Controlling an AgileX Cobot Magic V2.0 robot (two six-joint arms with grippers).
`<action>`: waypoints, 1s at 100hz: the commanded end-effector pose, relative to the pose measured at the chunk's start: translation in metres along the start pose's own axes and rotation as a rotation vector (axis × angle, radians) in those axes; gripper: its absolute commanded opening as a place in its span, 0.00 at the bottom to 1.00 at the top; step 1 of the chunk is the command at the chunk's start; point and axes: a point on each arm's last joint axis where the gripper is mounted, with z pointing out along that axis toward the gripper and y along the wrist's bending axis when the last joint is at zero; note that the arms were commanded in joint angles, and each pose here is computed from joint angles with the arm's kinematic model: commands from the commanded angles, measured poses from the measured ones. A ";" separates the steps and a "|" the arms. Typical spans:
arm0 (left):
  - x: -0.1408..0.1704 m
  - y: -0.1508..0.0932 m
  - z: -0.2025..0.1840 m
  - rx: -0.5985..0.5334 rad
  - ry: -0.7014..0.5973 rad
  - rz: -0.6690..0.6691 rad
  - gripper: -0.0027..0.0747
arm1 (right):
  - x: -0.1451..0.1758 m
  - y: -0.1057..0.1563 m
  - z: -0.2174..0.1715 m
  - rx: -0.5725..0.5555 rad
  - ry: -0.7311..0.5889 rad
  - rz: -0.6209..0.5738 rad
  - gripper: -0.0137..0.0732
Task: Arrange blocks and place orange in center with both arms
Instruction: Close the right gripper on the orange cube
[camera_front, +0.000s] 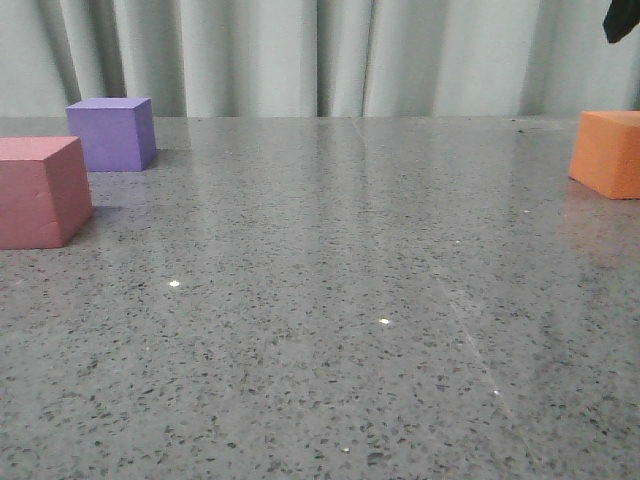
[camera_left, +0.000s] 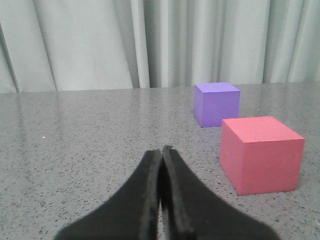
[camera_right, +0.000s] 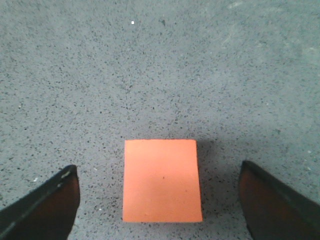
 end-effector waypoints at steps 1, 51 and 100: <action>0.009 -0.001 -0.001 0.007 -0.061 -0.009 0.02 | -0.016 -0.003 -0.002 0.009 -0.080 -0.018 0.89; 0.009 -0.001 -0.001 0.007 -0.061 -0.009 0.02 | 0.000 -0.001 0.049 0.010 0.046 -0.030 0.89; 0.009 -0.001 -0.001 0.007 -0.061 -0.009 0.02 | 0.005 -0.001 0.063 0.013 0.105 -0.031 0.59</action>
